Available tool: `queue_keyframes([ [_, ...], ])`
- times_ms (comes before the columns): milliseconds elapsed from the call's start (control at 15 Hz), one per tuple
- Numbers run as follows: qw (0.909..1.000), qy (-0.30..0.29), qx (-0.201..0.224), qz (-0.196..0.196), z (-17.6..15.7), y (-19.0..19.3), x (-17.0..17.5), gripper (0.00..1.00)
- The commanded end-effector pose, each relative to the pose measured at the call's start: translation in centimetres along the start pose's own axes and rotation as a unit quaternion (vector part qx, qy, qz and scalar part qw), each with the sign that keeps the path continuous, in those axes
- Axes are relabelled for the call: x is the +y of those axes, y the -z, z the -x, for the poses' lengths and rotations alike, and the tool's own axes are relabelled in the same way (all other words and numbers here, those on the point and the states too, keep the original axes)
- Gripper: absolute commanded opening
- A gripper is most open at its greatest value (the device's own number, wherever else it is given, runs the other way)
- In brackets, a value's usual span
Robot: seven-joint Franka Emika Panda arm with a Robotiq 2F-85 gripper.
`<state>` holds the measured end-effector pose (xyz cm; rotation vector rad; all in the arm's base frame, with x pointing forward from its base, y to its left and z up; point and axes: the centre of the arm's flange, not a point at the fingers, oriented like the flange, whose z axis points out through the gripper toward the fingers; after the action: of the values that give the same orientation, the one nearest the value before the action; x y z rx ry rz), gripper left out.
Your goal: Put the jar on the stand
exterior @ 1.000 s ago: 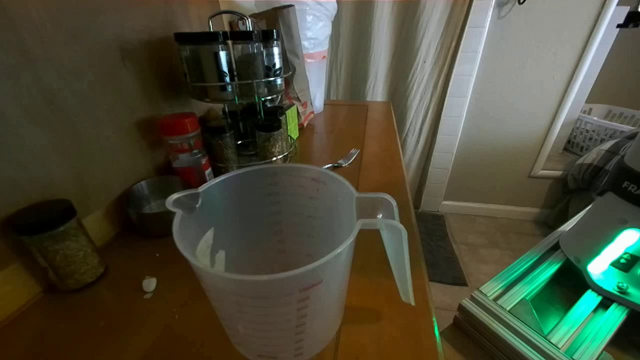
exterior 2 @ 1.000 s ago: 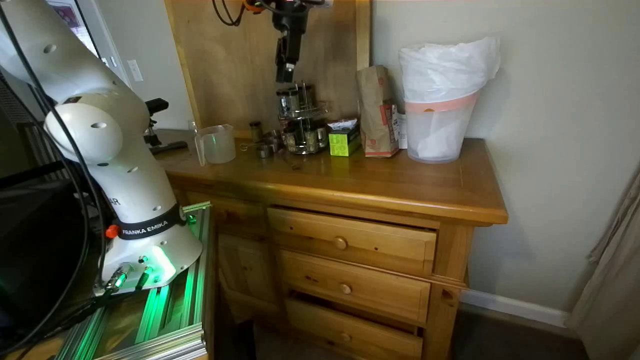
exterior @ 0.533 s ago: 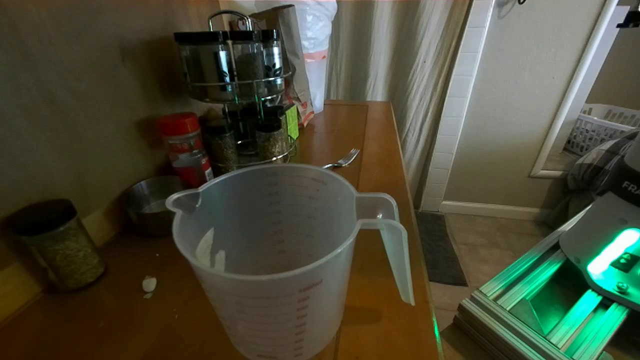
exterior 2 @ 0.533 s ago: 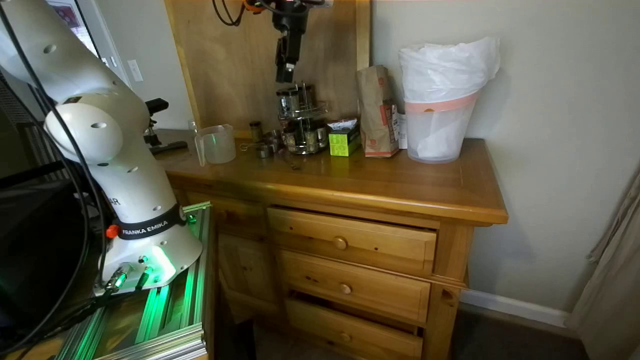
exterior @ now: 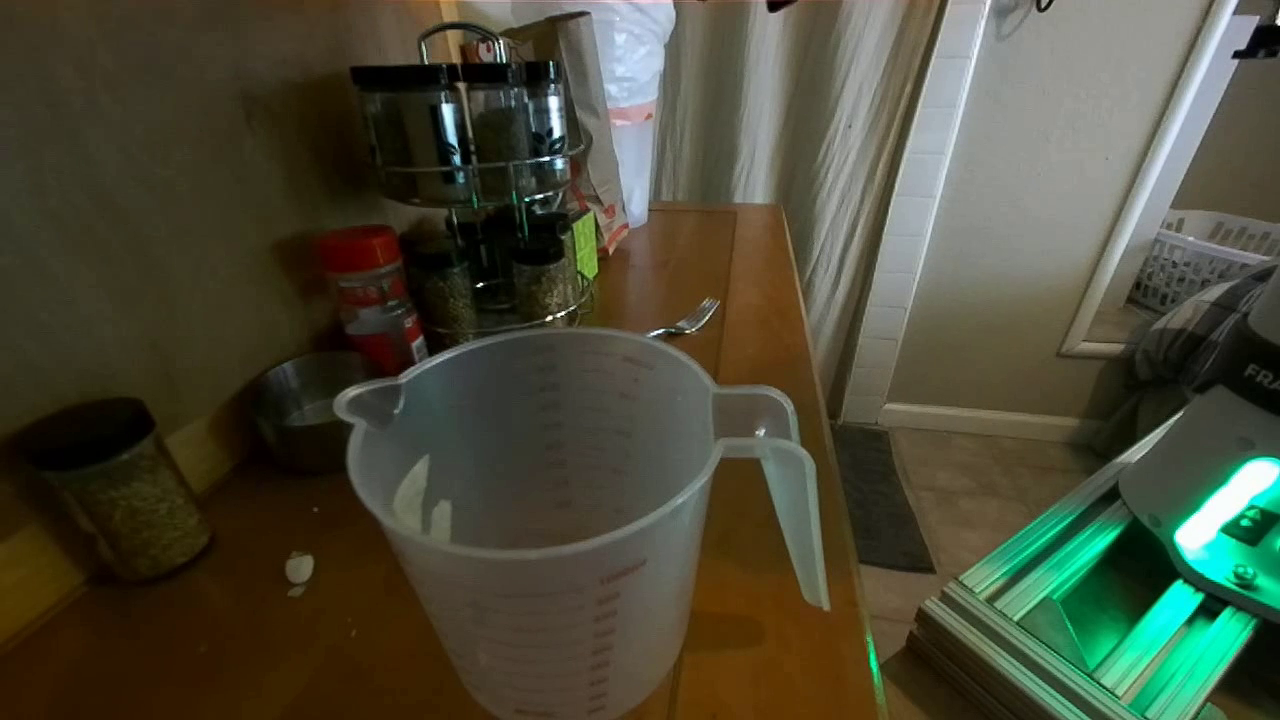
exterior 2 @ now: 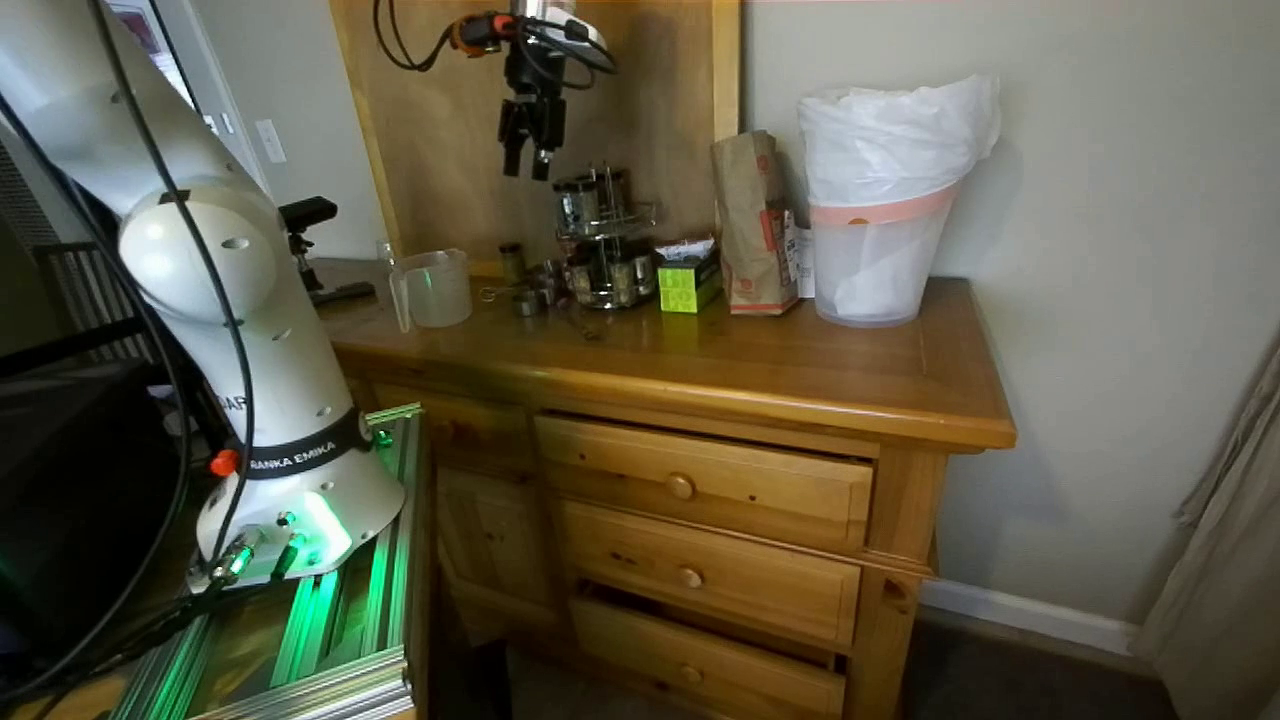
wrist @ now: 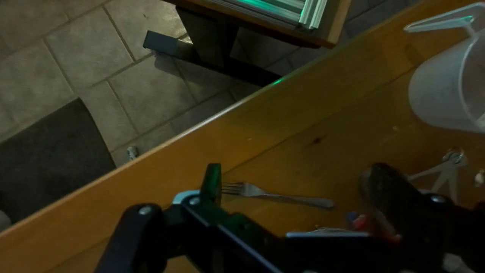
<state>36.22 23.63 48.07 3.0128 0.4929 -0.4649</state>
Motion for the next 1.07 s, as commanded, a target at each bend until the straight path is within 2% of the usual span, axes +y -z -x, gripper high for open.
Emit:
queue_keyframes([
  [0, 0.9948, 0.101, 0.011, 0.001, -0.4, 0.1, -7.9, 1.00],
  [267, 0.9769, 0.204, 0.061, 0.018, 0.3, 0.6, -15.7, 1.00],
  [333, 0.9709, 0.226, 0.078, 0.013, 0.4, 0.7, -16.9, 1.00],
  [467, 0.9570, 0.266, 0.111, 0.030, 0.1, 1.8, -16.7, 1.00],
  [533, 0.9687, 0.229, 0.092, 0.027, 1.6, 0.7, -16.8, 1.00],
  [667, 0.9627, 0.248, 0.104, 0.030, 1.2, 1.3, -16.8, 1.00],
  [800, 0.9613, 0.253, 0.105, 0.030, 1.0, 1.4, -16.5, 1.00],
  [867, 0.9596, 0.252, 0.122, 0.026, 0.6, 1.0, -17.4, 1.00],
  [1000, 0.9470, 0.290, 0.138, 0.014, -0.6, 0.3, -20.8, 1.00],
])
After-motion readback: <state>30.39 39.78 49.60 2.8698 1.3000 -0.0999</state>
